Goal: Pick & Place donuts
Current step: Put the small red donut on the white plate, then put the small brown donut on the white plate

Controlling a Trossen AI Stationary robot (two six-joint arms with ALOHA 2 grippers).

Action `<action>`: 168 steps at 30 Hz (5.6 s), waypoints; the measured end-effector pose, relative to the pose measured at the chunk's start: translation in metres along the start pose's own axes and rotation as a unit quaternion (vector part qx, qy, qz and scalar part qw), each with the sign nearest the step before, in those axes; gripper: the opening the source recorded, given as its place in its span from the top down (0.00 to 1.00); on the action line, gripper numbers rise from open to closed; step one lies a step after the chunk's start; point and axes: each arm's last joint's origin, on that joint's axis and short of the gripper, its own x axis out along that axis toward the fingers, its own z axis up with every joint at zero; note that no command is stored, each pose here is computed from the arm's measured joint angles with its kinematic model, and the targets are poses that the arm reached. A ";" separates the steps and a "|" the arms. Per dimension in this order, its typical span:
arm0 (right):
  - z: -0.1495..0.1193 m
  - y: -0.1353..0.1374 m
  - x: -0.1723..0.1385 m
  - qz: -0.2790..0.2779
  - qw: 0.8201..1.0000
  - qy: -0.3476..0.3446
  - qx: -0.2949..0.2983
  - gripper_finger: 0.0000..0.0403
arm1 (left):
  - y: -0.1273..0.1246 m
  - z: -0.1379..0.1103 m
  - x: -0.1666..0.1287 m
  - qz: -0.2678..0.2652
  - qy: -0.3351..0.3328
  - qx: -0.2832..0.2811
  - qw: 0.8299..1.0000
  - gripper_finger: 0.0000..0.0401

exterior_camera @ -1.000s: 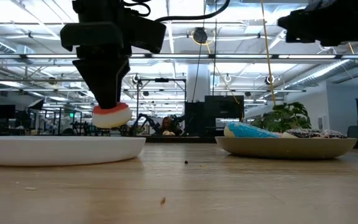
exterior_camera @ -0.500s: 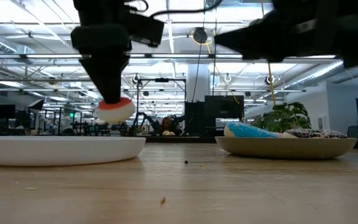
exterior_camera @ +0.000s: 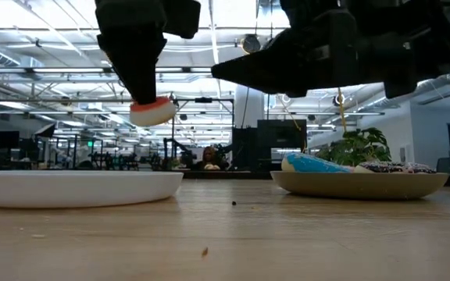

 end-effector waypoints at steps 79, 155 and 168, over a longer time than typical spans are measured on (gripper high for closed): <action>0.043 -0.014 -0.064 0.079 0.997 -0.009 -0.014 1.00 | -0.023 -0.049 -0.048 -0.030 -0.060 -0.029 0.997 0.30; 0.029 -0.032 -0.239 0.052 0.981 -0.187 0.023 1.00 | -0.146 -0.109 -0.034 -0.244 -0.006 -0.012 0.970 0.30; 0.029 -0.032 -0.239 0.048 0.981 -0.189 0.009 1.00 | -0.159 -0.122 0.006 -0.182 0.022 0.055 0.982 0.30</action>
